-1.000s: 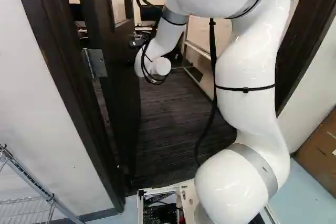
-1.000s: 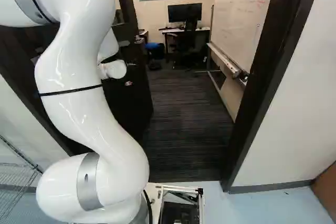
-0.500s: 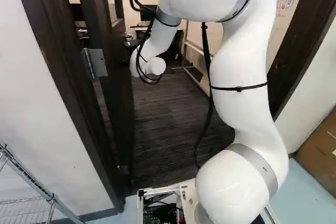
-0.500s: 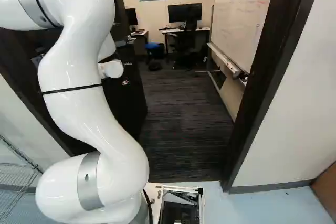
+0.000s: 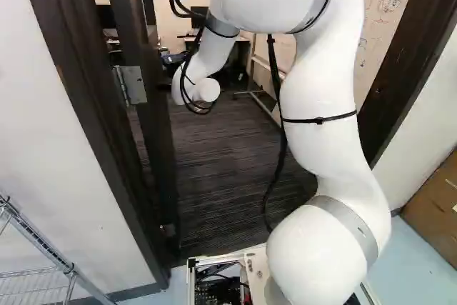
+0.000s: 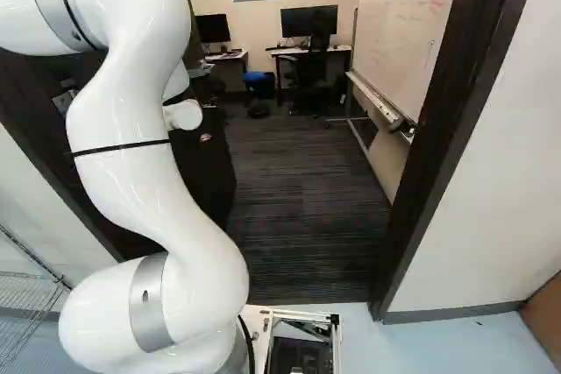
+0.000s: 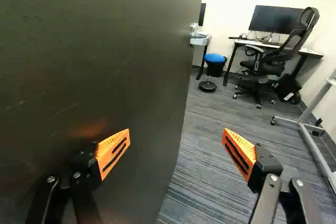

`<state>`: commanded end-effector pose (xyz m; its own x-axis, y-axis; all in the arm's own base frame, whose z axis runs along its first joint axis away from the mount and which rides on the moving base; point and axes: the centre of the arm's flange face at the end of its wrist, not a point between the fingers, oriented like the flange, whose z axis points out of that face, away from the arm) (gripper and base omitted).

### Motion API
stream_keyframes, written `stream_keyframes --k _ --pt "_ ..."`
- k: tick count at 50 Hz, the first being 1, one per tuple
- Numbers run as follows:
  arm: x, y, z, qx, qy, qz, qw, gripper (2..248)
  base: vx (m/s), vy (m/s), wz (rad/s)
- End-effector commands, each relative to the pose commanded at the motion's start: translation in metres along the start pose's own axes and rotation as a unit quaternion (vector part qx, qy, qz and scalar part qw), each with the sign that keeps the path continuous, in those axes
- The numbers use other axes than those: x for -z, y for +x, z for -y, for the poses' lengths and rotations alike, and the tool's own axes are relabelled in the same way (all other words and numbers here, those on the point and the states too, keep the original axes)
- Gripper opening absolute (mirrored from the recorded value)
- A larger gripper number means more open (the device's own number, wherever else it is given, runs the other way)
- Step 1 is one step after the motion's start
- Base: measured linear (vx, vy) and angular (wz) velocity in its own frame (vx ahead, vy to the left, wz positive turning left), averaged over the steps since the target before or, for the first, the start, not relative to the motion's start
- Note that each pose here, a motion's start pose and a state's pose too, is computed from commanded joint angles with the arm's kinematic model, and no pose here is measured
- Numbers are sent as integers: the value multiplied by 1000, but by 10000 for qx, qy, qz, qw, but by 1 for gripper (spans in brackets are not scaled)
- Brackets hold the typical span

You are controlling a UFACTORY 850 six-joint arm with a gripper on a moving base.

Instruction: Open the door and move inside

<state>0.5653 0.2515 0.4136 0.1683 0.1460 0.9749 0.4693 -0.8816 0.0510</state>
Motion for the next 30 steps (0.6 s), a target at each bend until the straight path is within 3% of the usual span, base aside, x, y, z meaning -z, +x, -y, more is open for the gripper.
stream_keyframes --k 10,30 --pt "2 0 -4 -7 -29 8 10000 247 0 0 0" --pt "20 -4 -29 -60 -245 65 9997 247 0 0 0"
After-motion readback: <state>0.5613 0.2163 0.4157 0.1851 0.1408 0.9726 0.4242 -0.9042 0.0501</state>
